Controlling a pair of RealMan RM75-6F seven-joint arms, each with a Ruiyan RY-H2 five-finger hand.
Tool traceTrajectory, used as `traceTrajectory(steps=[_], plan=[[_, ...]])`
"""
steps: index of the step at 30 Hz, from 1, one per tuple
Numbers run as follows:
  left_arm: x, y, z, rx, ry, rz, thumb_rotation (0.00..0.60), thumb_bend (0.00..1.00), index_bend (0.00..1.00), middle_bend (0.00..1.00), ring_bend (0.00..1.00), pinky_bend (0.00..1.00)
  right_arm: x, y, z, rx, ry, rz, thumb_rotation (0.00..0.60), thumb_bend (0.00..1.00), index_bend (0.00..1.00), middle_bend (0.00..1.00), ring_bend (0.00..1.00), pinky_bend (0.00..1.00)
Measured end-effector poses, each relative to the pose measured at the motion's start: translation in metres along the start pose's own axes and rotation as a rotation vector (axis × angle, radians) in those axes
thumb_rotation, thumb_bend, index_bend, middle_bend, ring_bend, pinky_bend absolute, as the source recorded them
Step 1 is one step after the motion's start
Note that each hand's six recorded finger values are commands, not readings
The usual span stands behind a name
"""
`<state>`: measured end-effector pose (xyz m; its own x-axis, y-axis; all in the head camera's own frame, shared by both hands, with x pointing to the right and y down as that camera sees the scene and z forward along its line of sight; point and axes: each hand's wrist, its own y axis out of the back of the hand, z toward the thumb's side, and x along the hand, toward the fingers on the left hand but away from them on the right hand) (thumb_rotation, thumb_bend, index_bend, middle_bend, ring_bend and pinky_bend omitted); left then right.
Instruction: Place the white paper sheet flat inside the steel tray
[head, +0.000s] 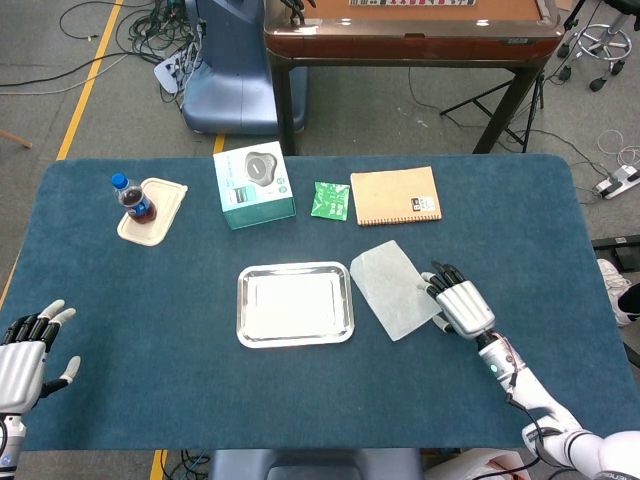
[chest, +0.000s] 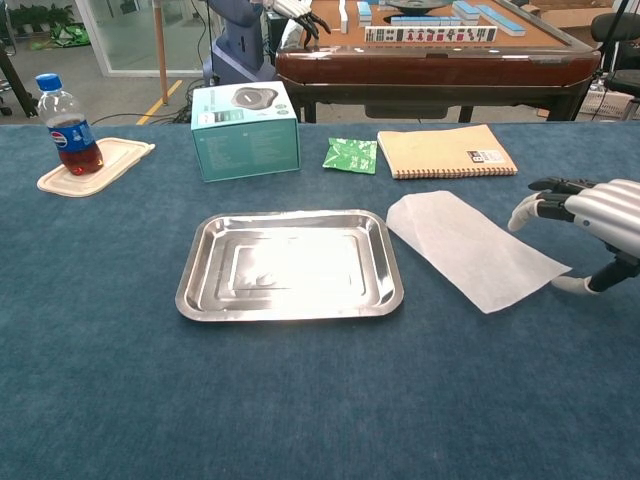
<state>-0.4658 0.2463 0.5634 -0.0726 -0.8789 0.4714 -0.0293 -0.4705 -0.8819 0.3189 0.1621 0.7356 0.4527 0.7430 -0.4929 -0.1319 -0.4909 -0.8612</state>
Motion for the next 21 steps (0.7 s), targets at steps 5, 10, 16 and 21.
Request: traceTrajectory(steps=[5, 10, 16, 21], plan=[[0.000, 0.001, 0.000, -0.003, -0.001, 0.003, 0.600, 0.31, 0.19, 0.12, 0.14, 0.11, -0.003, 0.004, 0.005, -0.015, 0.021, -0.044, 0.600, 0.35, 0.39, 0.29, 0.10, 0.15], [0.000, 0.001, 0.000, -0.010, -0.006, 0.005, 0.600, 0.31, 0.19, 0.12, 0.14, 0.11, -0.007, 0.010, 0.008, -0.030, 0.035, -0.092, 0.600, 0.37, 0.46, 0.32, 0.14, 0.15], [0.002, 0.001, 0.002, -0.022, -0.017, 0.004, 0.600, 0.31, 0.19, 0.12, 0.14, 0.11, -0.015, 0.021, 0.010, -0.055, 0.039, -0.152, 0.600, 0.40, 0.52, 0.36, 0.18, 0.17], [0.002, 0.002, 0.002, -0.034, -0.025, 0.003, 0.600, 0.31, 0.19, 0.12, 0.14, 0.11, -0.020, 0.028, 0.007, -0.059, 0.036, -0.182, 0.600, 0.42, 0.55, 0.38, 0.19, 0.19]])
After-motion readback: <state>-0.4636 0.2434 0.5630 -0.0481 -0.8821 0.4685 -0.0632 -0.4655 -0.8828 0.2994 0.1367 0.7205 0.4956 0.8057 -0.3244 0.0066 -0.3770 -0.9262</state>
